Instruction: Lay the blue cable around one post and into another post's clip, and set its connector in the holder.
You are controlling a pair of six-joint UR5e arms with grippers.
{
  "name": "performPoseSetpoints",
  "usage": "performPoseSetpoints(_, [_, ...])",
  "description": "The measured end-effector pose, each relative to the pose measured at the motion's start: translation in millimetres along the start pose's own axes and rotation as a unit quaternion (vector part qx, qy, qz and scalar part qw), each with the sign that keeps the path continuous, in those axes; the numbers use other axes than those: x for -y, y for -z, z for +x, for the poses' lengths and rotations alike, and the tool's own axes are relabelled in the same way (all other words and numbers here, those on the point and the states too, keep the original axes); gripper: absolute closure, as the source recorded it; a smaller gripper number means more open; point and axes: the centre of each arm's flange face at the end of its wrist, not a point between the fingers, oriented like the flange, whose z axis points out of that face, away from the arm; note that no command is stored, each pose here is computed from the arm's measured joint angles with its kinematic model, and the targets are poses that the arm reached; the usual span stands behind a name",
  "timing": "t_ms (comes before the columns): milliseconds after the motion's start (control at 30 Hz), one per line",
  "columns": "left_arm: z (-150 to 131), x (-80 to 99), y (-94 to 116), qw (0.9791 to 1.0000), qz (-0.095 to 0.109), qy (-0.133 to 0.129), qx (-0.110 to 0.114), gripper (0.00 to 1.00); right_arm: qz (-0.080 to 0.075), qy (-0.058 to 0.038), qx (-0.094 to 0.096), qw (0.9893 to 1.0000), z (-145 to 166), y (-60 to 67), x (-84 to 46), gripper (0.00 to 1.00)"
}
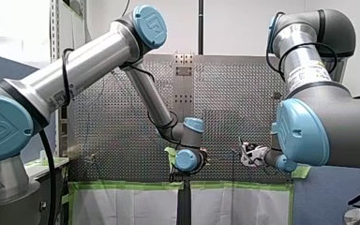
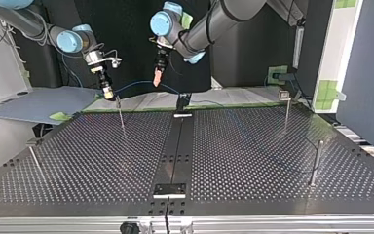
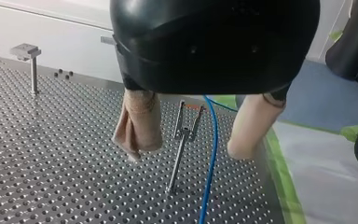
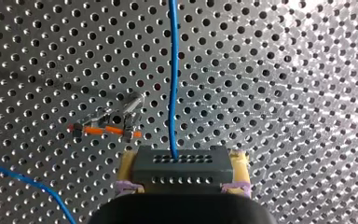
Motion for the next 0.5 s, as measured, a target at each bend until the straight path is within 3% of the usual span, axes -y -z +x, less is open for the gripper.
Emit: performPoseSetpoints(500, [30,21.8,-13,0.9996,-0.016,-0.008,-0.021,0.0,0.002,0.0001,-0.001,1.0,0,-0.1,0.6,1.0])
